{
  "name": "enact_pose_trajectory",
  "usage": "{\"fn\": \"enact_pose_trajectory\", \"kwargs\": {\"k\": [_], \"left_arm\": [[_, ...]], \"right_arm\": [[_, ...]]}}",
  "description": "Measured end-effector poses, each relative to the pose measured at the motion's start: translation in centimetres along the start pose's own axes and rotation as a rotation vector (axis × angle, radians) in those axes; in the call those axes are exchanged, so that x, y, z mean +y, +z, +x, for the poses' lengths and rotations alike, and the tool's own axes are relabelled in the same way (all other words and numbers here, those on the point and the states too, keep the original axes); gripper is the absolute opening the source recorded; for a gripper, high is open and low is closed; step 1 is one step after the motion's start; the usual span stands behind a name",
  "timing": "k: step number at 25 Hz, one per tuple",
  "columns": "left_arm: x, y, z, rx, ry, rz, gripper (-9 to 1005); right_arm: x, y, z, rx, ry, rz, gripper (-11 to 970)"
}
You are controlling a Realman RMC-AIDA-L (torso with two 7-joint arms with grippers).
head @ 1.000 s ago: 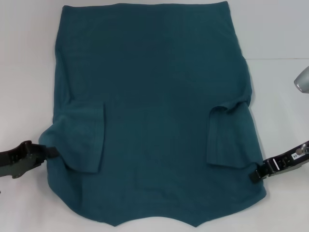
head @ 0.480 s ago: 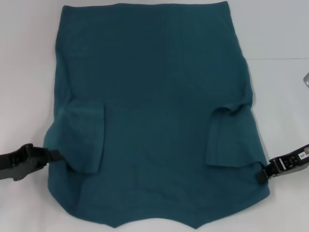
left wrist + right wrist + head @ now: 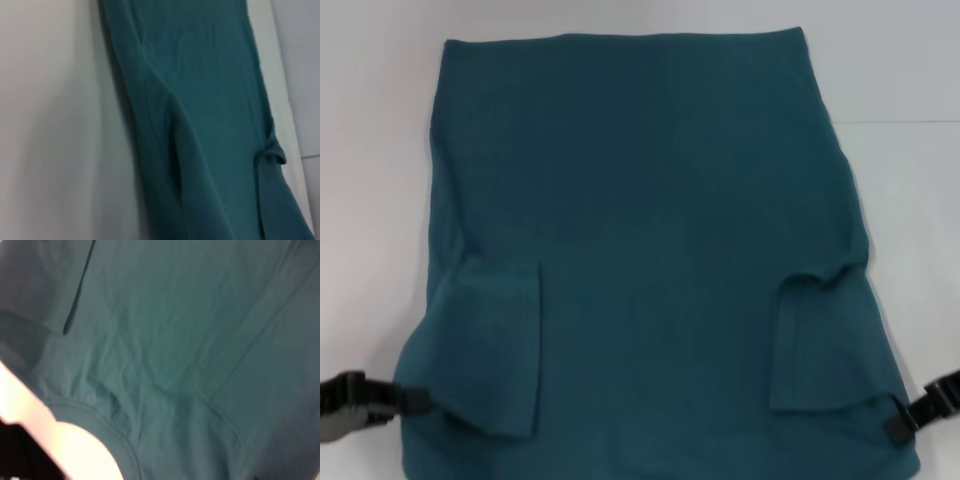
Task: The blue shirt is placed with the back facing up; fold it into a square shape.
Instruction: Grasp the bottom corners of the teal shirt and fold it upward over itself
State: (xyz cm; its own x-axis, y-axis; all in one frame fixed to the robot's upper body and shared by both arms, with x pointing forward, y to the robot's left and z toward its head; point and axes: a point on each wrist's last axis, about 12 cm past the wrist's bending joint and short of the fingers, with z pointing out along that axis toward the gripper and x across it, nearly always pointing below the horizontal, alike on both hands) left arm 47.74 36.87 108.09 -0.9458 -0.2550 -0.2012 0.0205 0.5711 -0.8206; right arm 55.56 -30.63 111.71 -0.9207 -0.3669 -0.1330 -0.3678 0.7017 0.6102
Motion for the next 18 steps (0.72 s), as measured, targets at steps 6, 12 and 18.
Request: {"fn": "enact_pose_trajectory", "kwargs": {"k": [6, 12, 18], "left_arm": [[0.1, -0.3, 1.0, 0.053, -0.02, 0.002, 54], [-1.1, 0.4, -1.5, -0.016, 0.008, 0.032, 51], [-3.0, 2.9, -7.1, -0.14, -0.005, 0.009, 51]], "right_arm": [[-0.3, 0.1, 1.2, 0.017, 0.006, -0.027, 19], [-0.9, -2.1, -0.7, -0.222, 0.044, -0.036, 19], [-1.0, -4.4, -3.3, -0.523, 0.082, -0.079, 23]]}}
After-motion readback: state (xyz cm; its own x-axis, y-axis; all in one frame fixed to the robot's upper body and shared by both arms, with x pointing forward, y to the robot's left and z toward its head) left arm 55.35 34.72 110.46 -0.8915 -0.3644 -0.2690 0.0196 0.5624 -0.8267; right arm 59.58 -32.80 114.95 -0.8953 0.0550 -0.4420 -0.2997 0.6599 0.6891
